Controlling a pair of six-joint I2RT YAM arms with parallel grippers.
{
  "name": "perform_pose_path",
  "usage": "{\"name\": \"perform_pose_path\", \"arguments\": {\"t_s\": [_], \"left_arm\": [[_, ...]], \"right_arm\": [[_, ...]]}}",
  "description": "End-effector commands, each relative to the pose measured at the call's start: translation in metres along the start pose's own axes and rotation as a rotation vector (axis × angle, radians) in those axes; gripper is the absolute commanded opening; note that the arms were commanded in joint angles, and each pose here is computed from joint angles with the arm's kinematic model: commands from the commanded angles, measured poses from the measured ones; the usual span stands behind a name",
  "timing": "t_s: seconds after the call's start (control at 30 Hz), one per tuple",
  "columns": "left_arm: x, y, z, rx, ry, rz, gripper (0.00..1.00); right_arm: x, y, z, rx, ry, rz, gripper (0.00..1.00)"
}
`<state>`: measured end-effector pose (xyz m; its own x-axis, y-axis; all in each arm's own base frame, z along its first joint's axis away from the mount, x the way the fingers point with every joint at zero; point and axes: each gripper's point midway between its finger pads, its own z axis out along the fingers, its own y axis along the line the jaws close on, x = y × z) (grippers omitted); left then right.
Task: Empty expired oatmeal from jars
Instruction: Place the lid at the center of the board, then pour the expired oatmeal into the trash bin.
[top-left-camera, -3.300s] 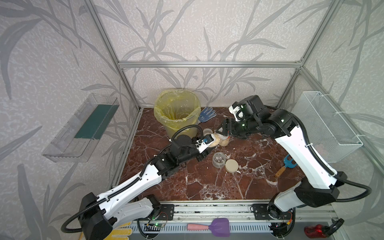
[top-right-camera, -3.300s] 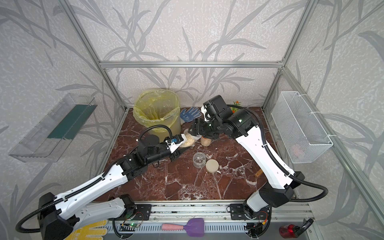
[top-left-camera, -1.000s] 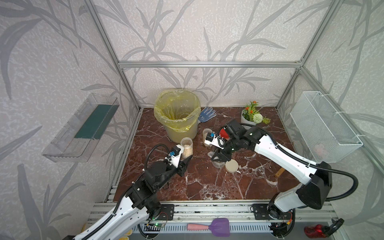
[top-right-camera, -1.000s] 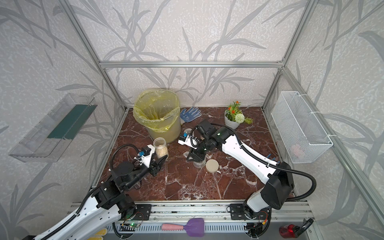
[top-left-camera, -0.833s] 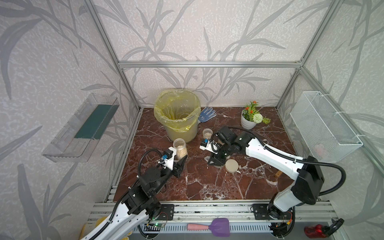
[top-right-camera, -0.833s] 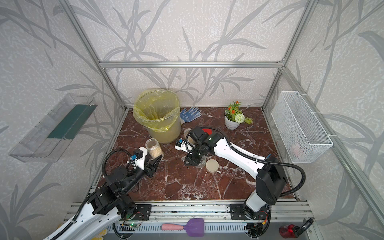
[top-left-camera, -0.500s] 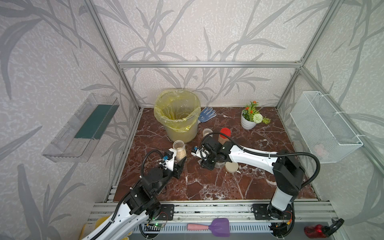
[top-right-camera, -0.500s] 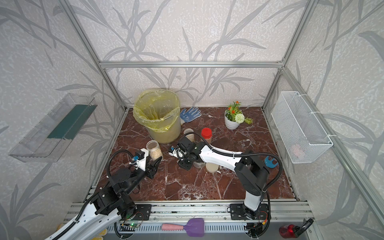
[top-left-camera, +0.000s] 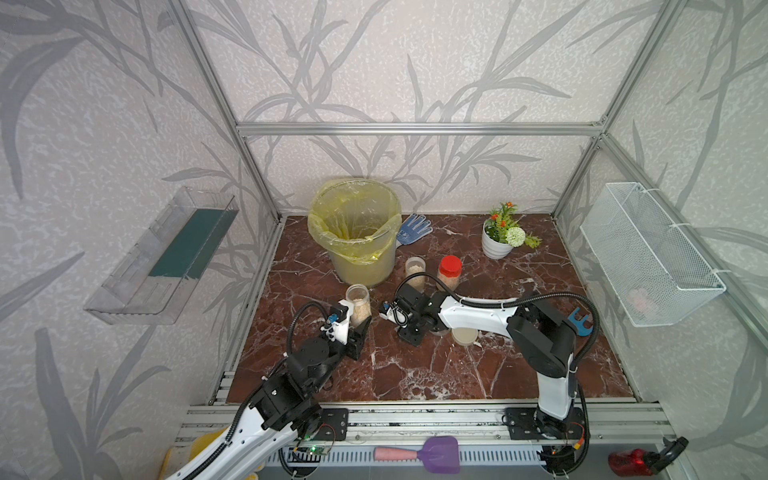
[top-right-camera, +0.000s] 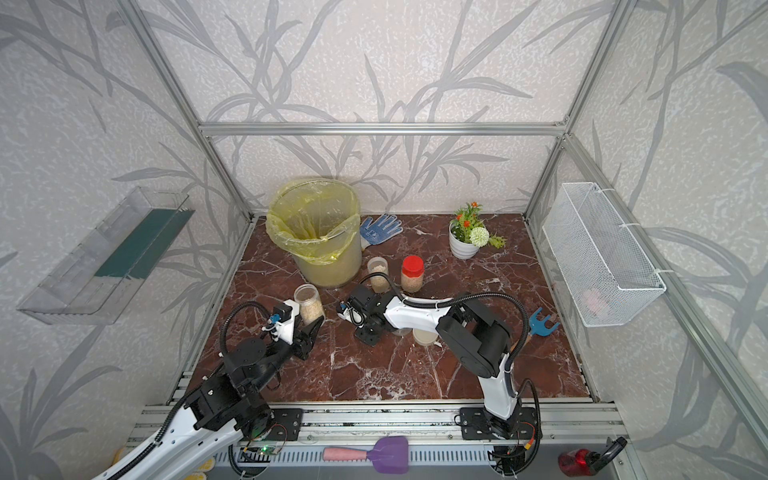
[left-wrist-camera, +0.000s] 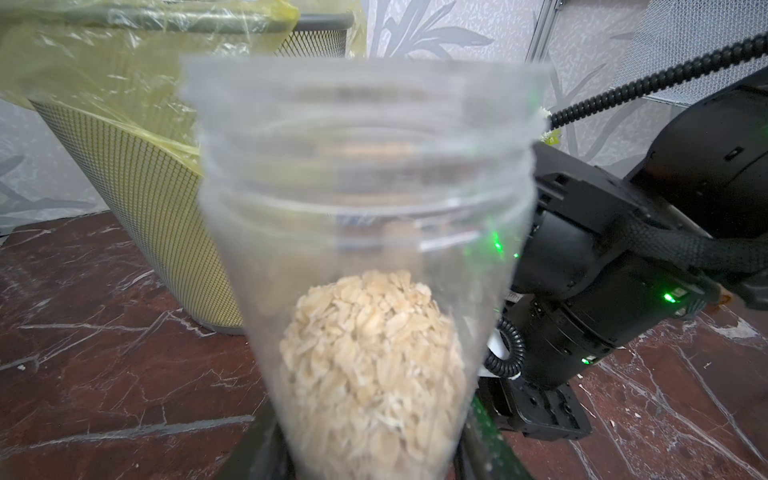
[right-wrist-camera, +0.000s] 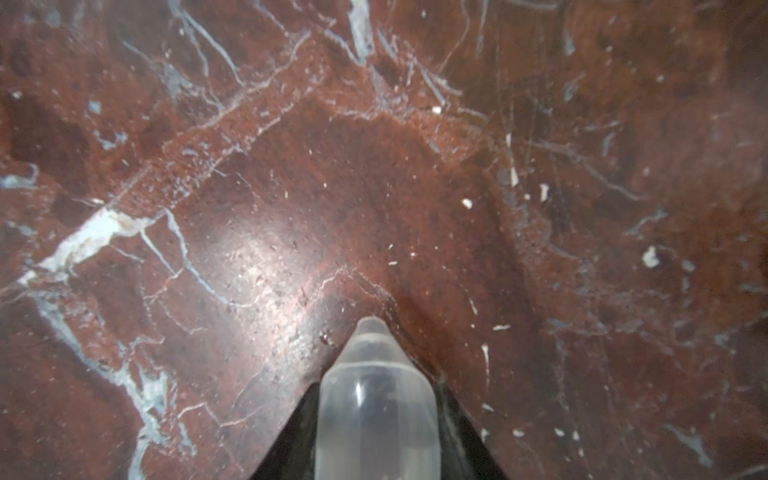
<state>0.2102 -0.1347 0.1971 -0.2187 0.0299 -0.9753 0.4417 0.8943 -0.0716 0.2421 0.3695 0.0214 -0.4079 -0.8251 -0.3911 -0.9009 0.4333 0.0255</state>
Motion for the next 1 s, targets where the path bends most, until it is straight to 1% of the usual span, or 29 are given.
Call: {"name": "perform_pose_path", "arguments": {"t_s": [0.0, 0.13, 0.3, 0.37, 0.43, 0.47, 0.7, 0.83, 0.97], "left_arm": [[-0.012, 0.002, -0.001, -0.015, -0.039, -0.026, 0.00], [-0.013, 0.003, 0.000, -0.020, -0.042, -0.023, 0.00], [-0.017, 0.002, 0.000, -0.017, -0.044, -0.022, 0.00], [-0.020, 0.001, 0.000, -0.015, -0.050, -0.023, 0.00], [-0.024, 0.000, 0.000, -0.009, -0.059, -0.025, 0.00], [-0.025, 0.000, 0.000, -0.008, -0.061, -0.025, 0.00], [-0.042, -0.006, -0.002, 0.017, -0.077, -0.021, 0.00], [-0.059, -0.012, -0.003, 0.040, -0.097, -0.016, 0.00], [-0.075, -0.020, 0.001, 0.068, -0.092, 0.008, 0.00]], "right_arm": [[0.000, 0.000, 0.003, 0.009, 0.024, 0.011, 0.49], [0.003, 0.002, 0.001, -0.001, 0.039, 0.004, 0.59], [0.002, 0.003, -0.005, -0.005, 0.045, 0.001, 0.60], [-0.004, 0.003, -0.014, 0.002, 0.023, -0.002, 0.63], [-0.012, 0.005, -0.023, -0.006, -0.006, -0.013, 0.69], [-0.016, 0.005, -0.028, -0.004, -0.020, -0.017, 0.69], [-0.036, 0.007, -0.062, -0.001, -0.088, -0.033, 0.69], [-0.048, 0.011, -0.096, -0.006, -0.182, -0.041, 0.66], [-0.053, 0.010, -0.135, 0.002, -0.259, -0.026, 0.63]]}}
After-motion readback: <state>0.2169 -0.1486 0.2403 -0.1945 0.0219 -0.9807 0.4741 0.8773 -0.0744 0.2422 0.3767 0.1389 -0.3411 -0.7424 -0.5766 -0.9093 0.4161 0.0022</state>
